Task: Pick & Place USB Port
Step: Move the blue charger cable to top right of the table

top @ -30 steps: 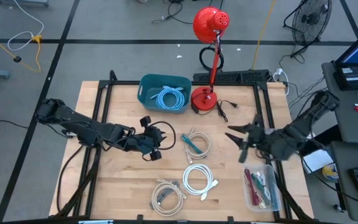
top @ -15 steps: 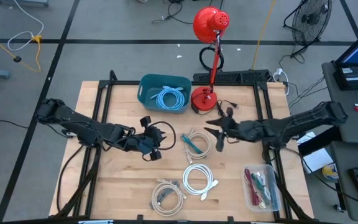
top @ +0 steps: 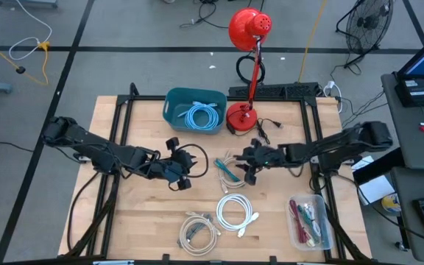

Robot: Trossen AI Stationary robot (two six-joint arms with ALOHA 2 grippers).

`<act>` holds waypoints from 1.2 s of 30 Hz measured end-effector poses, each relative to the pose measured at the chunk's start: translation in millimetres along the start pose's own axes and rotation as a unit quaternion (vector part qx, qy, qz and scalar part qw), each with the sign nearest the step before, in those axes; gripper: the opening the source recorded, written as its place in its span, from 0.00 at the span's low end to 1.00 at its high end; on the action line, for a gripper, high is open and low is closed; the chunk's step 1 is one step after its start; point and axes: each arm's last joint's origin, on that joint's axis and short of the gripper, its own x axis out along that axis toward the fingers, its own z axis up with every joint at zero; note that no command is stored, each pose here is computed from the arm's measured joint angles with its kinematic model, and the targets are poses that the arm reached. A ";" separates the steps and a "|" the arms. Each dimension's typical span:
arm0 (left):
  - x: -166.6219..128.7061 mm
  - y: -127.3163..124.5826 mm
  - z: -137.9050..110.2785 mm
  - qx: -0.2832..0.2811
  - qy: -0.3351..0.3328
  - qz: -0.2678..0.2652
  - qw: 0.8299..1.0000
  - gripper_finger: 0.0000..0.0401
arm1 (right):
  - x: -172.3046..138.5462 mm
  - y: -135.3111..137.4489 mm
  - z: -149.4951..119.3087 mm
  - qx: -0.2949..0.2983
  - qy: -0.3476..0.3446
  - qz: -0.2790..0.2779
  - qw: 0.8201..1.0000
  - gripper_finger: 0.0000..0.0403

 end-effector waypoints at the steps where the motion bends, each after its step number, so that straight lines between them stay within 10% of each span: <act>1: 0.0 0.0 0.0 0.000 0.000 0.000 1.000 0.21 | 5.7 0.3 -2.7 -0.002 0.014 0.000 1.000 0.30; 36: 0.0 -0.1 -0.1 0.001 0.000 -0.001 1.000 0.21 | 33.1 19.5 -3.9 0.047 0.093 0.050 0.993 0.36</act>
